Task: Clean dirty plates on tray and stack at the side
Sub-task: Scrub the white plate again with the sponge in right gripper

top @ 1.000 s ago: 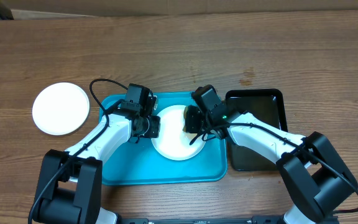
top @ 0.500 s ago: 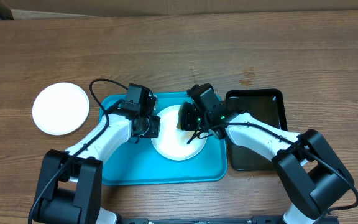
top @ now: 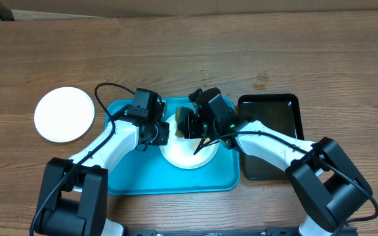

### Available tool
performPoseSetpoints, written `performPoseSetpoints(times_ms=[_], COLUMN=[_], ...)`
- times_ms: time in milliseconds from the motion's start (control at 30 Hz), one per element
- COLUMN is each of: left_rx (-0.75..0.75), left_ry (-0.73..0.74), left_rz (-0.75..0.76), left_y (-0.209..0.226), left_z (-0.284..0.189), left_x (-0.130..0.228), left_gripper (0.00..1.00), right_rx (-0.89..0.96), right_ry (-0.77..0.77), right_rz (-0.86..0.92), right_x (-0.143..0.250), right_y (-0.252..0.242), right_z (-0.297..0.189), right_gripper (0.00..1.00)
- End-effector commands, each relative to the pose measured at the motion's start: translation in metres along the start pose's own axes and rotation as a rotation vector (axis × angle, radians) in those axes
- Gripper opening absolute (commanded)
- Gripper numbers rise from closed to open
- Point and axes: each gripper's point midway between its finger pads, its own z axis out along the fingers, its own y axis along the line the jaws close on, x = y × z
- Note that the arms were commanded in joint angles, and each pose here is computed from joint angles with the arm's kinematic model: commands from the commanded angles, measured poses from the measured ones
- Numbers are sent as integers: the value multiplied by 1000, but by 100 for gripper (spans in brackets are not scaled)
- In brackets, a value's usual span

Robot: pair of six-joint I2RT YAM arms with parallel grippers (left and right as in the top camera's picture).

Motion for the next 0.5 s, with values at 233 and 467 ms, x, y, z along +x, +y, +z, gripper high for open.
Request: performPoseSetpoints(times_ms=[233, 467], left_rx=[-4, -3], left_ry=[23, 23], left_rz=[27, 27], left_y=[1, 1], left_z=[4, 4], left_x=[7, 7], left_gripper=[4, 4], right_rx=[74, 80], right_ry=[84, 58], right_rz=[66, 64], right_x=[15, -3], right_y=[-21, -28], right_z=[-4, -33], right_gripper=[4, 4])
